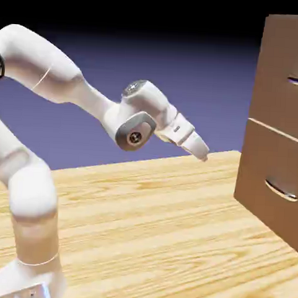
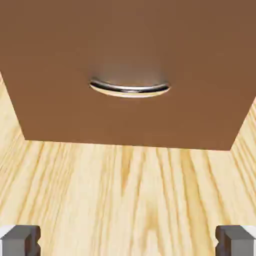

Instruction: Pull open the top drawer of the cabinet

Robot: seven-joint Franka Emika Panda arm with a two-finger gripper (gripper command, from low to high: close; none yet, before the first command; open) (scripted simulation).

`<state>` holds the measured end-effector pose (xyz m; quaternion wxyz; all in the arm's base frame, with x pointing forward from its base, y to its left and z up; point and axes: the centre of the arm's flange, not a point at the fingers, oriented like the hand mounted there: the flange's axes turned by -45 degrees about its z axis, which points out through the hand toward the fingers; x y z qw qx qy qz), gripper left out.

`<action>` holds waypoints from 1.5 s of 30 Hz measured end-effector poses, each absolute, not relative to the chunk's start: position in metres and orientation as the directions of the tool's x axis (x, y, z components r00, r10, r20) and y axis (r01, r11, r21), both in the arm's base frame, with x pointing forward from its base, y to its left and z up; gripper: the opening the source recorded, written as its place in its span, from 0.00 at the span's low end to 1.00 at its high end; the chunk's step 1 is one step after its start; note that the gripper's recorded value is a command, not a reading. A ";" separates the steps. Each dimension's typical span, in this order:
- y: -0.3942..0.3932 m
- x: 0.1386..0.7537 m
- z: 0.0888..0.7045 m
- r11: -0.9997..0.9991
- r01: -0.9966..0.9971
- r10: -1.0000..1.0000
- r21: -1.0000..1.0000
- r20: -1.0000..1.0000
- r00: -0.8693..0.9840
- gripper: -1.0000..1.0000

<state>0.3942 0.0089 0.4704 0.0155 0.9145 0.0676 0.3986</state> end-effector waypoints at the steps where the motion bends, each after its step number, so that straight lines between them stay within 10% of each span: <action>1: 0.012 0.398 0.480 -0.978 0.165 0.204 0.126 0.734 0.648 0.50; 11: 0.026 0.431 0.565 -0.643 0.483 0.753 0.594 0.606 0.256 0.50; 23: 0.016 0.477 0.621 0.061 0.388 0.982 0.920 0.014 -0.187 0.50; 33: 0.004 0.526 0.628 0.661 0.141 0.736 0.737 -0.600 -0.315 0.50; 45: -0.002 0.592 0.608 0.996 -0.081 -0.041 -0.023 -0.974 -0.221 0.50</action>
